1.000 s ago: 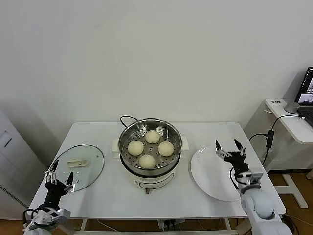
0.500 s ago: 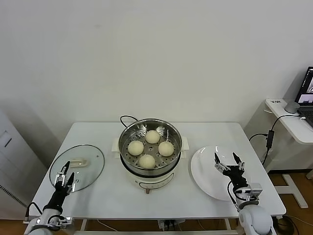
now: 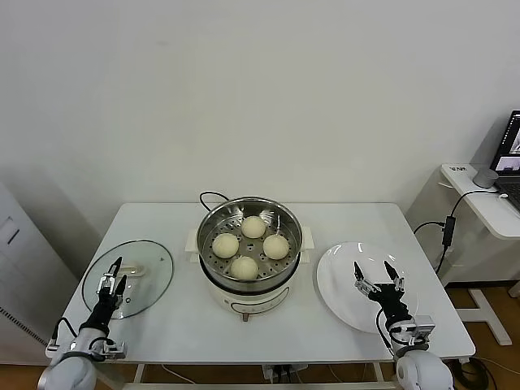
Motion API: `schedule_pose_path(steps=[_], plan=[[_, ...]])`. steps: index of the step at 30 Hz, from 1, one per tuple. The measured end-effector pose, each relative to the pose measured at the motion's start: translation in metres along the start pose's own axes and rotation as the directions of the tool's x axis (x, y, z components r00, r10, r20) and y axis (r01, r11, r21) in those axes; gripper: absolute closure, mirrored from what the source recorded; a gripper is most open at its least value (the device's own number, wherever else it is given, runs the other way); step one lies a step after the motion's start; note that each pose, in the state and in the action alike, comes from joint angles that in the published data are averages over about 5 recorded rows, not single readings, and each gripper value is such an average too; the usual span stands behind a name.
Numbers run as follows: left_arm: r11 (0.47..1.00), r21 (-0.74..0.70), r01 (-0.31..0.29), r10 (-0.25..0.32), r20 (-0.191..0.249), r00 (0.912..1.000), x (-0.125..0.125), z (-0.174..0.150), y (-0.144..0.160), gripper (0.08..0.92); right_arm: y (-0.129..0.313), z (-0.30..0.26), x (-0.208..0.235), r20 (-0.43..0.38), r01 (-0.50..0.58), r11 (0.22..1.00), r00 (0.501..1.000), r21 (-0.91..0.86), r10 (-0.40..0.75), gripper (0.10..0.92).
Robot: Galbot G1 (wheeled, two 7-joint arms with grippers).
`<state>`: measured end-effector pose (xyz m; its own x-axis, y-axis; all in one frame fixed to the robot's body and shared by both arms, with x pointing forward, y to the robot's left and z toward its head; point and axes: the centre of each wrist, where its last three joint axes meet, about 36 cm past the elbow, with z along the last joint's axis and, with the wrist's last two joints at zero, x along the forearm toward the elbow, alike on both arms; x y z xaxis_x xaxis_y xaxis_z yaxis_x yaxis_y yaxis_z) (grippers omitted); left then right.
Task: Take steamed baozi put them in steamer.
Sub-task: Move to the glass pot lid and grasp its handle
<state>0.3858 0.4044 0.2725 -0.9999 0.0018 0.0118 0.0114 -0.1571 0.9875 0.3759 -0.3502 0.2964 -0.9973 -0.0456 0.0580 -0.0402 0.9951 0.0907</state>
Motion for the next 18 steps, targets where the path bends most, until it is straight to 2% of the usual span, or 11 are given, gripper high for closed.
schedule_pose_path(steps=[8, 18], plan=[[1.000, 0.004, -0.001, 0.001, -0.009, 1.0000, -0.026, 0.009, -0.005, 0.177, 0.001, 0.005, 0.002, -0.005, 0.012, 1.000, 1.000, 0.008, -0.012, 0.200], [1.000, 0.014, -0.010, 0.010, -0.018, 0.9998, -0.046, 0.013, -0.011, 0.177, -0.002, 0.006, 0.003, -0.007, 0.012, 1.000, 1.000, 0.015, -0.012, 0.200]])
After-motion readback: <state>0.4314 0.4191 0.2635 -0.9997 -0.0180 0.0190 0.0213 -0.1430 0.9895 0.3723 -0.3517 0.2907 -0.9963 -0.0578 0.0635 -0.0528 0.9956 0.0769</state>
